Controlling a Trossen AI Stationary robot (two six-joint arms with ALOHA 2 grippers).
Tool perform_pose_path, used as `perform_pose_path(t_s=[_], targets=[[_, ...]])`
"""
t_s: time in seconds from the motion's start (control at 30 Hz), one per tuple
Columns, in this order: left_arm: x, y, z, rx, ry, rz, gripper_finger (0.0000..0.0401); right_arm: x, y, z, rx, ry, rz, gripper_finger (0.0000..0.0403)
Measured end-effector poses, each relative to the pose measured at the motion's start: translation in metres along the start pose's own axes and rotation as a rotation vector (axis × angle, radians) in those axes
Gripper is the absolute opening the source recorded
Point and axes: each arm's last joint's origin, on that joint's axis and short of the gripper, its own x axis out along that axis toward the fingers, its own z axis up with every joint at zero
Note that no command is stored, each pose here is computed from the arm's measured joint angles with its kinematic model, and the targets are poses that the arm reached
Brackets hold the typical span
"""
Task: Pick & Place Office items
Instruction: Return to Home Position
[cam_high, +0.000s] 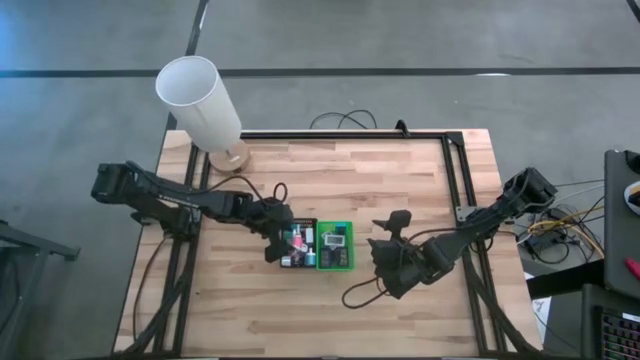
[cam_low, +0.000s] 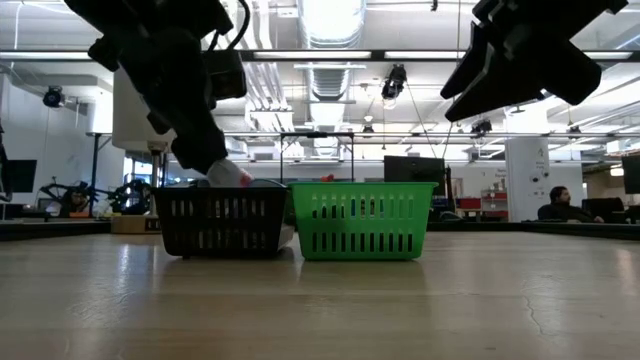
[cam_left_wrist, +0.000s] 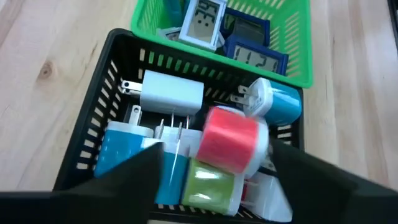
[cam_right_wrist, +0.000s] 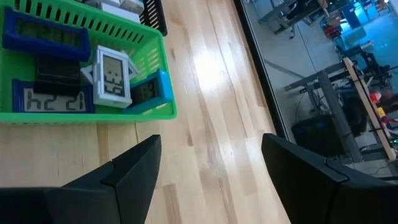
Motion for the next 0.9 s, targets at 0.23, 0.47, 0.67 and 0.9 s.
perform_pose_path(t_s=[0.23,0.47,0.67,0.9], targets=[[0.0,-0.001,0.003,0.024,-0.036,-0.012,0.0387,0.001,0.001,-0.002,0.014,0.003,-0.001,0.0269],[-0.007,-0.004,0.007,0.094,-0.083,-0.027,0.0391,-0.002,-0.009,-0.025,0.104,0.035,0.044,0.027],[-0.022,-0.009,0.011,0.22,-0.144,-0.04,0.0391,-0.015,-0.033,-0.065,0.301,-0.011,0.084,0.0263],[-0.043,-0.01,0.007,0.351,-0.244,0.005,0.0392,-0.007,-0.034,-0.112,0.489,-0.225,0.202,0.0268]])
